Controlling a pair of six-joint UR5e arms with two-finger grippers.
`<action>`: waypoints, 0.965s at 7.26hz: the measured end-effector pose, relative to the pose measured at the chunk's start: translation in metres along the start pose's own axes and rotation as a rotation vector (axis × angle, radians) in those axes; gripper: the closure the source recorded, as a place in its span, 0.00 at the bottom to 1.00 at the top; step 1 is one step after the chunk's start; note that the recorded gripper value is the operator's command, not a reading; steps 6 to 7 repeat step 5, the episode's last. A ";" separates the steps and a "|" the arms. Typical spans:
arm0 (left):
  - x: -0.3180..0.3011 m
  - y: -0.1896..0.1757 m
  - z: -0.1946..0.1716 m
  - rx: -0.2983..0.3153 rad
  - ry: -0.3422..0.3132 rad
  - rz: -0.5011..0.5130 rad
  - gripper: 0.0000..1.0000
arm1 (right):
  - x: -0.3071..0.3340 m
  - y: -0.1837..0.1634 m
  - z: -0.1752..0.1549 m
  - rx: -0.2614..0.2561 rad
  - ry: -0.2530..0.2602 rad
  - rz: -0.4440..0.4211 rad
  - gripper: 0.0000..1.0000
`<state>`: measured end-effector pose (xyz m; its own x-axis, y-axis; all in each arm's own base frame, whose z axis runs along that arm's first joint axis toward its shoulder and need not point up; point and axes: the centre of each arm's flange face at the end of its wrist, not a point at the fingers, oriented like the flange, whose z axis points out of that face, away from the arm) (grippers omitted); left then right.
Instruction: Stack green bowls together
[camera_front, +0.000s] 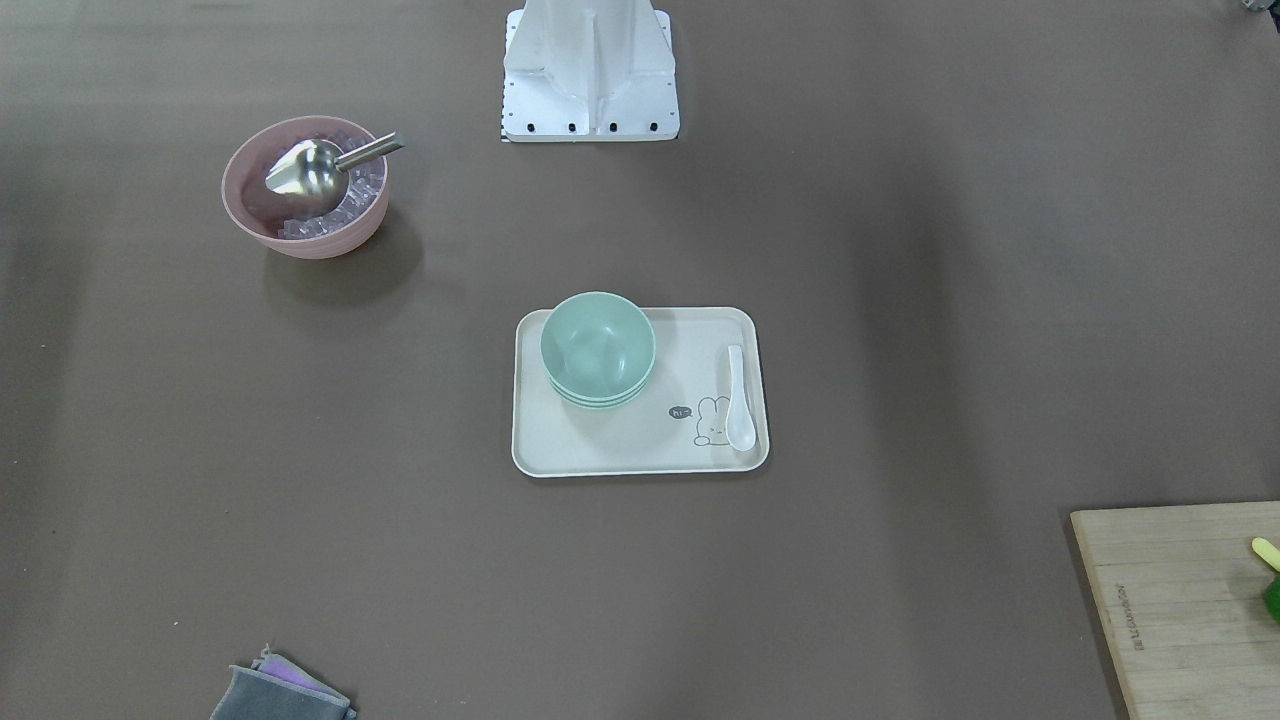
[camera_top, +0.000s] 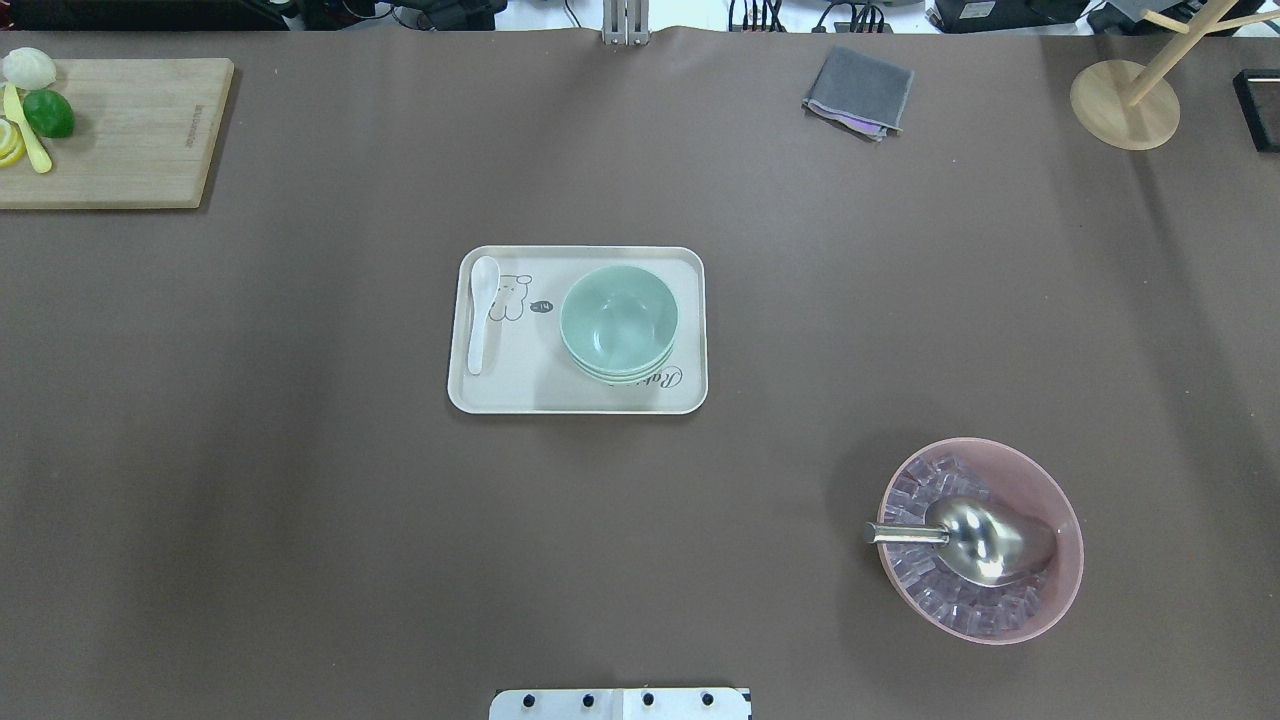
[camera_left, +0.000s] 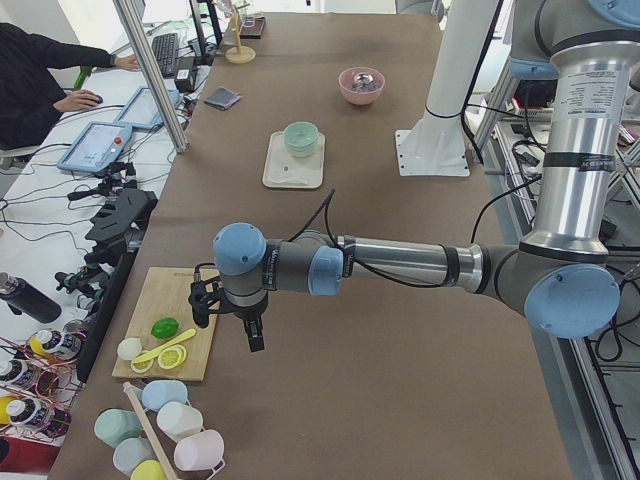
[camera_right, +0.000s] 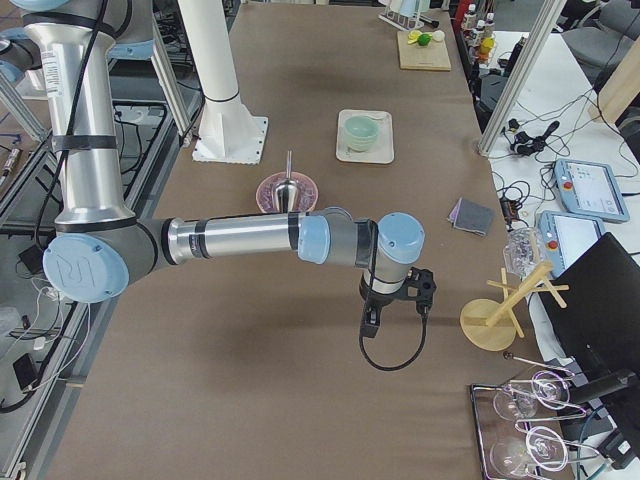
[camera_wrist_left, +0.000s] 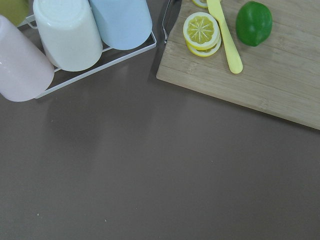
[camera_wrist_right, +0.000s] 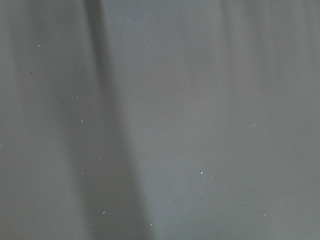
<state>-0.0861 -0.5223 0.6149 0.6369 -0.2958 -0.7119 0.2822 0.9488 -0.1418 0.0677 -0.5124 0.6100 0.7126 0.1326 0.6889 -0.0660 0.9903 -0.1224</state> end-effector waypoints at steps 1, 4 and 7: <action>0.001 0.000 -0.001 0.001 0.000 0.002 0.02 | -0.002 0.000 -0.002 0.003 -0.001 -0.003 0.00; 0.001 0.001 -0.001 0.001 0.001 0.002 0.02 | -0.004 0.001 -0.004 0.007 -0.002 -0.007 0.00; 0.001 0.001 -0.001 0.002 0.001 0.002 0.02 | -0.004 0.001 -0.004 0.007 -0.002 -0.006 0.00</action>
